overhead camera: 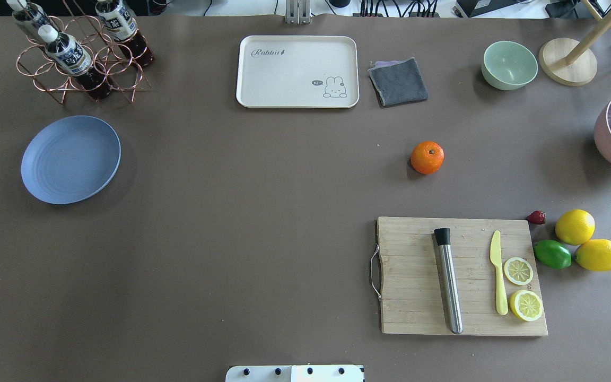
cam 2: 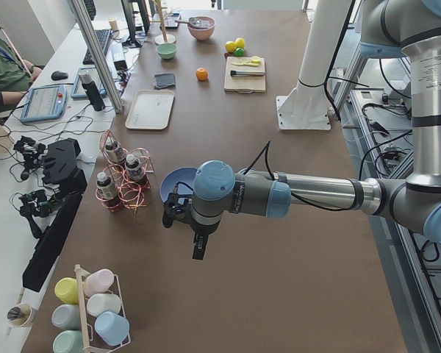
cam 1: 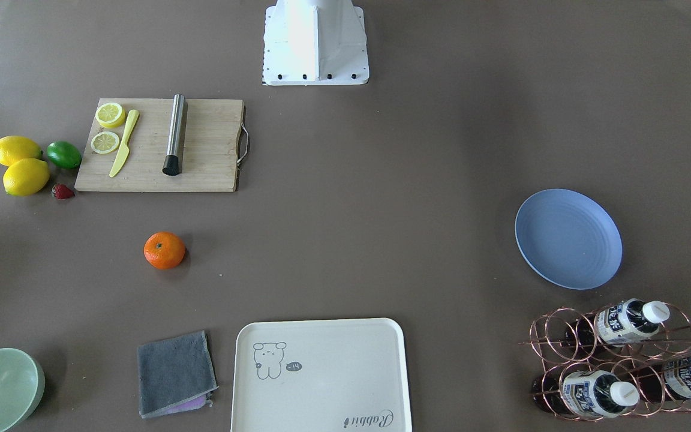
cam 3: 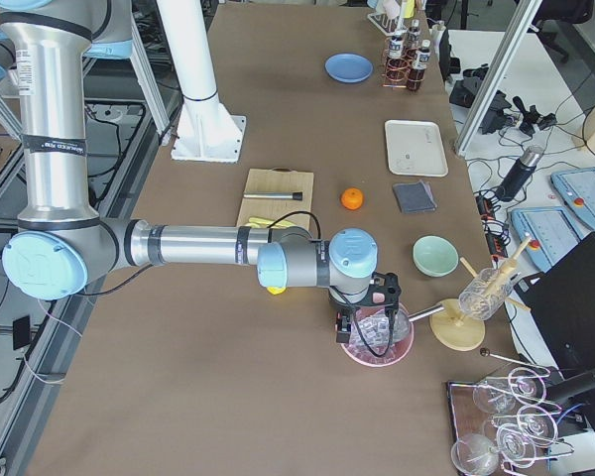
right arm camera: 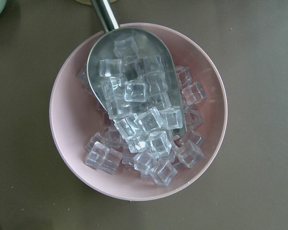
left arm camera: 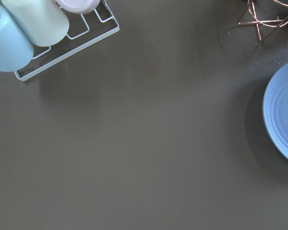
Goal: Pick orange to plate
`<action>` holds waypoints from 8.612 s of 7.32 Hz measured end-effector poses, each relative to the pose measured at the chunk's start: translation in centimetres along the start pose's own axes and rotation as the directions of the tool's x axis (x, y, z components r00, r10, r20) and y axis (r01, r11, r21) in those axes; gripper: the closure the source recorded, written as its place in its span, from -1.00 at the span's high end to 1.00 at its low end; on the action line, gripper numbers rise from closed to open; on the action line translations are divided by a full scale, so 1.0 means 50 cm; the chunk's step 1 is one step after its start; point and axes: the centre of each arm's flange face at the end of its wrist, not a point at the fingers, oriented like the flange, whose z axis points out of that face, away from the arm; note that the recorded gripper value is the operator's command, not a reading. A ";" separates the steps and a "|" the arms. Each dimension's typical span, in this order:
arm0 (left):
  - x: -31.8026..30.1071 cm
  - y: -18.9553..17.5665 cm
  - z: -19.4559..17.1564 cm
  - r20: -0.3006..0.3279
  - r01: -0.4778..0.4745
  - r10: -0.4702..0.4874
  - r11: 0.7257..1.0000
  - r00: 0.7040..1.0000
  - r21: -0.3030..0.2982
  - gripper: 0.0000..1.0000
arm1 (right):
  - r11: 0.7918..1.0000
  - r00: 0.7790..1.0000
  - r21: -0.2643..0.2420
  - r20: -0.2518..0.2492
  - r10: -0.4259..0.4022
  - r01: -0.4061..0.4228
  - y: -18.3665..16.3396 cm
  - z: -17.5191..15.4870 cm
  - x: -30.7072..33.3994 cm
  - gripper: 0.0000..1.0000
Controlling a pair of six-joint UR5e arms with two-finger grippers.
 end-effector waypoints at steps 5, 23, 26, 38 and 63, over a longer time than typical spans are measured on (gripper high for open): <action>0.011 -0.004 0.016 -0.001 -0.012 0.012 1.000 1.000 -0.016 0.97 | 1.000 1.000 0.005 0.019 0.005 -0.005 0.017 -0.003 0.007 1.00; 0.020 -0.052 0.004 0.040 -0.049 0.049 0.999 0.998 0.014 0.97 | 1.000 1.000 0.006 0.001 0.013 -0.013 0.040 -0.002 0.019 1.00; 0.010 -0.050 0.007 0.060 -0.050 0.049 0.999 0.997 0.014 0.97 | 1.000 1.000 0.005 -0.002 0.012 -0.012 0.035 -0.001 0.019 1.00; -0.042 -0.061 0.063 0.068 -0.129 0.124 0.988 0.990 0.079 0.97 | 1.000 1.000 0.003 0.011 0.011 -0.011 0.042 0.000 0.018 1.00; 0.390 -0.272 0.259 -0.385 0.110 -0.115 0.993 0.916 -0.035 -1.00 | 0.995 0.997 0.101 0.064 -0.032 0.025 0.022 -0.044 -0.089 1.00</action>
